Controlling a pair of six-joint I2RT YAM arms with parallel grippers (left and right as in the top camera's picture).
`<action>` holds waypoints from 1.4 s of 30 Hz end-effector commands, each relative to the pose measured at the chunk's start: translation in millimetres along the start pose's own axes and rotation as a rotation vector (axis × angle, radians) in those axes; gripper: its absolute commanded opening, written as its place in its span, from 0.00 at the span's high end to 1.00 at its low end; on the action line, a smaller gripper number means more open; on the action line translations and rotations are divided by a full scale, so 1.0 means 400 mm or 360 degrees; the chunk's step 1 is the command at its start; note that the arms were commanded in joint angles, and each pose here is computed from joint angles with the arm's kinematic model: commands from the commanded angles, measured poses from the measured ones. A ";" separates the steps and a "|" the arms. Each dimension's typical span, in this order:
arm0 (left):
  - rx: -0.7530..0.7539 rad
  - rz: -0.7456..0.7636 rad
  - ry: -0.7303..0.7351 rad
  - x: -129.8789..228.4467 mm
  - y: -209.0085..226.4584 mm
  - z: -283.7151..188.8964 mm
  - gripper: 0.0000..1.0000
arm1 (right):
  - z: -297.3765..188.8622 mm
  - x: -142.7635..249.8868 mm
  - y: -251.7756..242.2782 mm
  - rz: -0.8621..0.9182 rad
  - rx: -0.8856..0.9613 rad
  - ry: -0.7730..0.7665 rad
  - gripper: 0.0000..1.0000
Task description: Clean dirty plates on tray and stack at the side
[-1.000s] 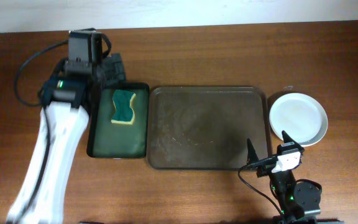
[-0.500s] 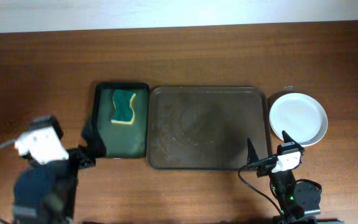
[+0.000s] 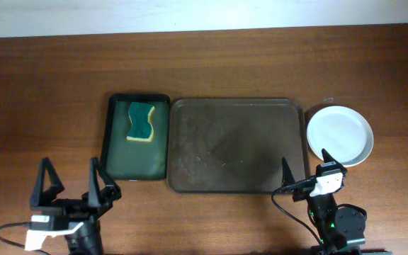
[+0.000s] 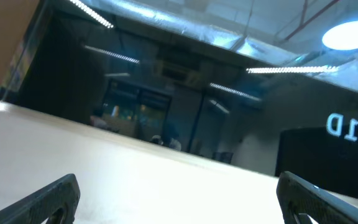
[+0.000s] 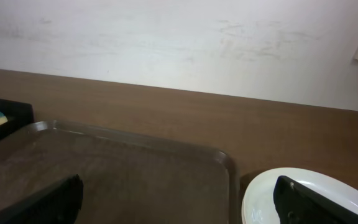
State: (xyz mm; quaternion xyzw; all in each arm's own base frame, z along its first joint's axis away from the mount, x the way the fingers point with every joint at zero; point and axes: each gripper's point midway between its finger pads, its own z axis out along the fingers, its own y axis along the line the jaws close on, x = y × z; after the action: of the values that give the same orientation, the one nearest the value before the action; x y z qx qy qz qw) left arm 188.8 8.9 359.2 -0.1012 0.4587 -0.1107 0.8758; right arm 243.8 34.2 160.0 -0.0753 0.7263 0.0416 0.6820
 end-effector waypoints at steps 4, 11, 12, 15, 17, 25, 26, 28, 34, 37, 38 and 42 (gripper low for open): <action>-0.0040 0.0085 0.0260 0.197 0.059 -0.037 0.01 | 0.000 0.006 -0.006 0.0018 0.0020 0.0006 0.02; -0.0208 0.0192 0.0924 0.439 0.140 -0.138 0.01 | 0.000 0.006 -0.006 0.0018 0.0020 0.0006 0.02; -0.0201 0.0259 0.1051 0.477 0.149 -0.166 0.01 | 0.000 0.006 -0.006 0.0019 0.0020 0.0006 0.02; -0.0001 0.0441 0.1089 0.487 0.116 -0.169 0.01 | 0.000 0.006 -0.006 0.0018 0.0020 0.0007 0.02; -0.0002 0.0440 0.1089 0.487 0.116 -0.169 0.01 | 0.000 0.006 -0.006 0.0018 0.0020 0.0006 0.02; -0.0003 0.0440 0.1090 0.487 0.117 -0.169 0.01 | 0.000 0.006 -0.006 0.0018 0.0020 0.0006 0.02; -0.0003 0.0440 0.1090 0.487 0.117 -0.169 0.01 | 0.000 0.006 -0.006 0.0018 0.0020 0.0006 0.02; -0.0003 0.0440 0.1090 0.487 0.117 -0.169 0.01 | 0.000 0.006 -0.006 0.0019 0.0020 0.0006 0.02; -0.0003 0.0440 0.1090 0.487 0.117 -0.169 0.01 | 0.000 0.006 -0.006 0.0019 0.0020 0.0006 0.02; -0.0003 0.0440 0.1090 0.487 0.117 -0.169 0.01 | 0.000 0.006 -0.006 0.0018 0.0020 0.0006 0.02; -0.0003 0.0440 0.1090 0.487 0.117 -0.169 0.01 | 0.000 0.006 -0.006 0.0018 0.0020 0.0006 0.02; -0.0003 0.0440 0.1090 0.487 0.117 -0.169 0.01 | 0.000 0.006 -0.006 0.0018 0.0020 0.0006 0.02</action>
State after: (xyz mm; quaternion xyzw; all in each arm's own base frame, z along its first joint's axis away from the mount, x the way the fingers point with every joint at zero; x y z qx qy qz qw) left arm 246.2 -5.5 157.2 -0.0091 0.7340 -0.0208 0.6788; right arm 243.8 34.2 160.0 -0.0752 0.7263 0.0417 0.6820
